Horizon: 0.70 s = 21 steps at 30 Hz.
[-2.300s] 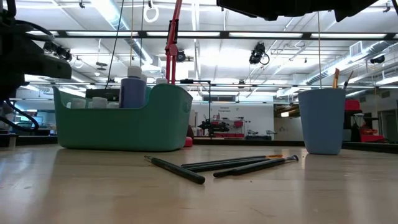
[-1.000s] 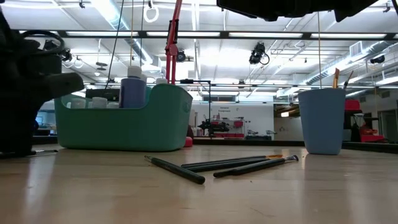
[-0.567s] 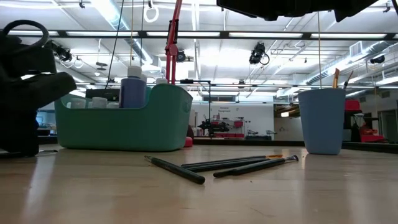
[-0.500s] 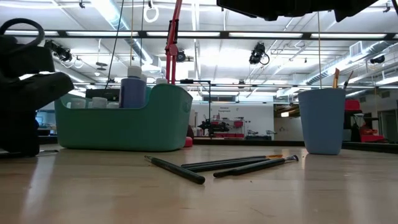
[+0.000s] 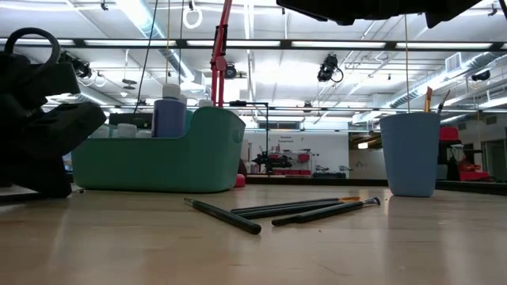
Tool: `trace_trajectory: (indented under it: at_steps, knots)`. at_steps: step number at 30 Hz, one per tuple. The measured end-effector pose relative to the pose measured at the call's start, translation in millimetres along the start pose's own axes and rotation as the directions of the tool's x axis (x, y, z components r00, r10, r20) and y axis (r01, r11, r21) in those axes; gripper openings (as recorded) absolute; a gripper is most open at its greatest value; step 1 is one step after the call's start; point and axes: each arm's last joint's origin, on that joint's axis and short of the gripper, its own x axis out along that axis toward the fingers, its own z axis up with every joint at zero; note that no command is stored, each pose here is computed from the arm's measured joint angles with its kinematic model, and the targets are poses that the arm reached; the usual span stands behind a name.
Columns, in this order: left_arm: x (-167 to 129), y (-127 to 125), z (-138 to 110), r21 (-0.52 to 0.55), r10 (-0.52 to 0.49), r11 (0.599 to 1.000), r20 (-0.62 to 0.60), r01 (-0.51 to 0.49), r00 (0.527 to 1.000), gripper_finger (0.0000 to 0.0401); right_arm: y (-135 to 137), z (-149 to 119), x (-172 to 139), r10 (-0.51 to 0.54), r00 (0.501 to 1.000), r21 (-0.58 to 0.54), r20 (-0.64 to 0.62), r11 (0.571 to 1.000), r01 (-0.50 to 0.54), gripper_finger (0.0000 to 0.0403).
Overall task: Pick & Place Paint Supplies
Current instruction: Put the black silver paint brush into the blue cup
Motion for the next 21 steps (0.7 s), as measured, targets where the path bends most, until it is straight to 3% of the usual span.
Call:
trace_trajectory:
  at_steps: [3, 10, 14, 21]
  knots:
    - [0, -1, 0, 0.009, -0.008, 1.000, 0.010, 0.008, 1.000, 0.0016, 0, 0, 0, 0.000, 1.000, 0.000, 0.000, 1.000, 0.000, 0.0078]
    - [-6, -8, 3, -0.048, -0.032, 0.998, 0.062, 0.035, 0.998, 0.0016, 0, 0, 0, -0.003, 1.000, 0.002, 0.004, 1.000, 0.003, 0.0078]
    - [-11, -18, 4, -0.091, -0.115, 0.988, 0.127, 0.127, 0.985, 0.0014, -1, 2, 0, -0.013, 1.000, 0.004, 0.016, 1.000, 0.013, 0.0078]
    - [-16, -28, 12, -0.077, -0.226, 0.964, 0.256, 0.253, 0.940, 0.0004, -1, 2, 0, -0.015, 1.000, 0.007, 0.017, 1.000, 0.015, 0.0078]
